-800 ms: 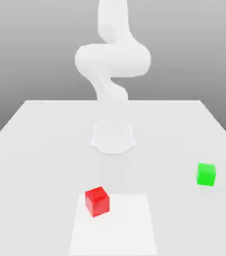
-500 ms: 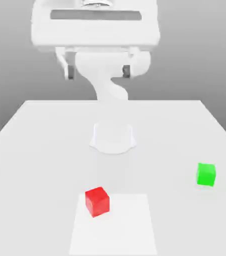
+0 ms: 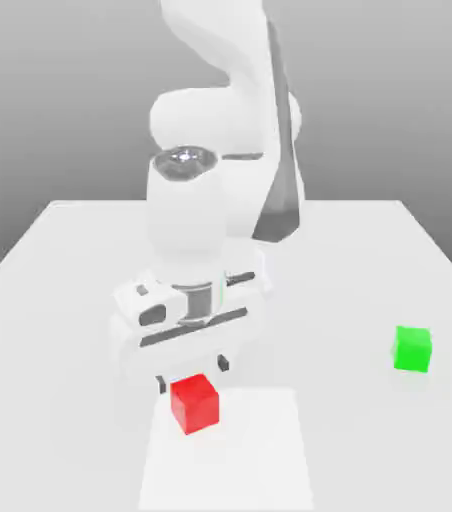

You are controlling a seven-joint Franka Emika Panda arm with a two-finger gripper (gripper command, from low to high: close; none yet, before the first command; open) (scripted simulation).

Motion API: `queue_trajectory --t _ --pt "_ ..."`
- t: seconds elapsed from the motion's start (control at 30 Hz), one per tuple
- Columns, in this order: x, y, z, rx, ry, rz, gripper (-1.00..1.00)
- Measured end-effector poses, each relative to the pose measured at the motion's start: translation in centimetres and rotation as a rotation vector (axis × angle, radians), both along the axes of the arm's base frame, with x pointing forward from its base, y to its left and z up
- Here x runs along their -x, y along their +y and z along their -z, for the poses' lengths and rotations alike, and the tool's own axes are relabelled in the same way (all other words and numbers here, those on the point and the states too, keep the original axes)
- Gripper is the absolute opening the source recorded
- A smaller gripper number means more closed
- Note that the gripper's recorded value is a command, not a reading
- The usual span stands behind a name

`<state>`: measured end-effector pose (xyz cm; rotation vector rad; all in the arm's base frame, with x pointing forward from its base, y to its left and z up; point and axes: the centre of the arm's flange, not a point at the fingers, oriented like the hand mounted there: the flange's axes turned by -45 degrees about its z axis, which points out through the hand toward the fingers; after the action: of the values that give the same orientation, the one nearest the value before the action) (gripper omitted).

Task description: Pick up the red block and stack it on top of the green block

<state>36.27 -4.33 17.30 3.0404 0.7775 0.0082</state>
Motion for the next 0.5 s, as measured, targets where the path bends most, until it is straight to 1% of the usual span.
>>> queue_trajectory --t 0.1,0.13,0.33,0.5 --pt "0.2 0.0 2.2 -0.001 0.003 0.002 0.00" --pt "0.4 0.0 2.7 -0.001 0.005 0.003 -1.00" --pt "0.4 0.1 3.0 -0.002 0.007 0.004 -1.00" --pt "0.0 0.0 0.3 -0.001 0.002 0.000 -1.00"
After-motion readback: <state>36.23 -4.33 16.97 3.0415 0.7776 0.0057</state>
